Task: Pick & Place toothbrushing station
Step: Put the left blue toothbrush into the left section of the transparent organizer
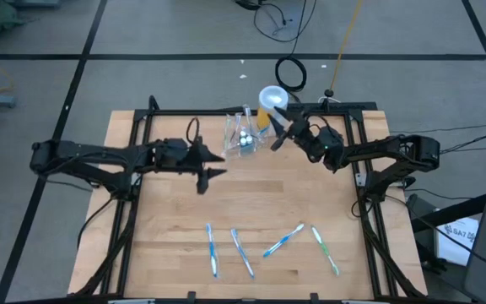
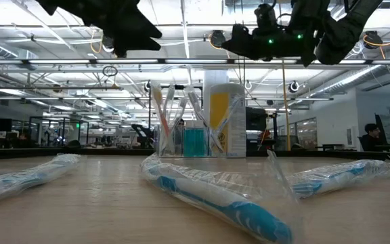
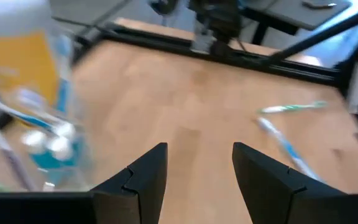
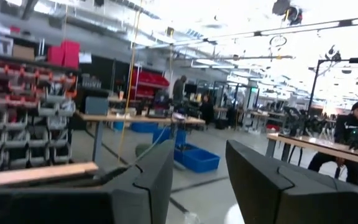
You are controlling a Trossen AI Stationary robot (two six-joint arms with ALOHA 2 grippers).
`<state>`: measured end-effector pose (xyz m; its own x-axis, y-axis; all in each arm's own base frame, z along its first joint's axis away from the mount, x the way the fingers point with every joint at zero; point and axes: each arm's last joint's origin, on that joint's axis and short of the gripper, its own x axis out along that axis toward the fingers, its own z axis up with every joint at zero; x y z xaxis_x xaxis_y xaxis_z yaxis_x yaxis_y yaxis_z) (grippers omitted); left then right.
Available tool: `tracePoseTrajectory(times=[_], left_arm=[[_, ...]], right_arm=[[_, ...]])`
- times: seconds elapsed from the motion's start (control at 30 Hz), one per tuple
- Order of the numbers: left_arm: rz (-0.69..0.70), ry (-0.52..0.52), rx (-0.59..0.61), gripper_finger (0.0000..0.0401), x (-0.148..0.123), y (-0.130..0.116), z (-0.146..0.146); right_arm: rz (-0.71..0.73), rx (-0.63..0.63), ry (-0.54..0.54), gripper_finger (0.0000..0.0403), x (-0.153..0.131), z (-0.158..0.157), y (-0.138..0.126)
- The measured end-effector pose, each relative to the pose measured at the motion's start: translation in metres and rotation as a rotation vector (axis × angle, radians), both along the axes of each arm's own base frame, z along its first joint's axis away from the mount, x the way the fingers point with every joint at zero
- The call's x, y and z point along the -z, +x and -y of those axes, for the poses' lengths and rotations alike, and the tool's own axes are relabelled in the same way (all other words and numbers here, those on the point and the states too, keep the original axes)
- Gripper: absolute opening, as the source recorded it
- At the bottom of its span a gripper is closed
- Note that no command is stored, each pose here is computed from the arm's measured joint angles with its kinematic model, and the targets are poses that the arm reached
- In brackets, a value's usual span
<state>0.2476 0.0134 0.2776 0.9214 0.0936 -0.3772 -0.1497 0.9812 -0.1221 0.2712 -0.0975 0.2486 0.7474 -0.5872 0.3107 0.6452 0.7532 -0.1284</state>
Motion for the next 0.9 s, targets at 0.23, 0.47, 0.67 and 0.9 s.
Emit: tracePoseTrajectory(times=[0.23,0.47,0.67,0.9], left_arm=[[-0.059,-0.264,0.013,0.0189,0.006,-0.003,0.031],[-0.164,-0.455,0.018,0.0189,0.02,-0.004,0.072],[-0.314,-0.659,-0.065,0.0189,0.051,0.002,0.111],[-0.501,-0.892,-0.257,0.0189,0.09,-0.002,0.153]], right_arm=[[0.06,-0.001,-0.017,0.0139,-0.005,-0.001,-0.002],[0.084,-0.001,-0.025,0.0139,-0.008,-0.001,-0.003],[0.107,-0.016,0.005,0.0139,-0.008,-0.001,-0.003],[0.16,-0.134,0.065,0.0139,-0.008,-0.003,-0.002]])
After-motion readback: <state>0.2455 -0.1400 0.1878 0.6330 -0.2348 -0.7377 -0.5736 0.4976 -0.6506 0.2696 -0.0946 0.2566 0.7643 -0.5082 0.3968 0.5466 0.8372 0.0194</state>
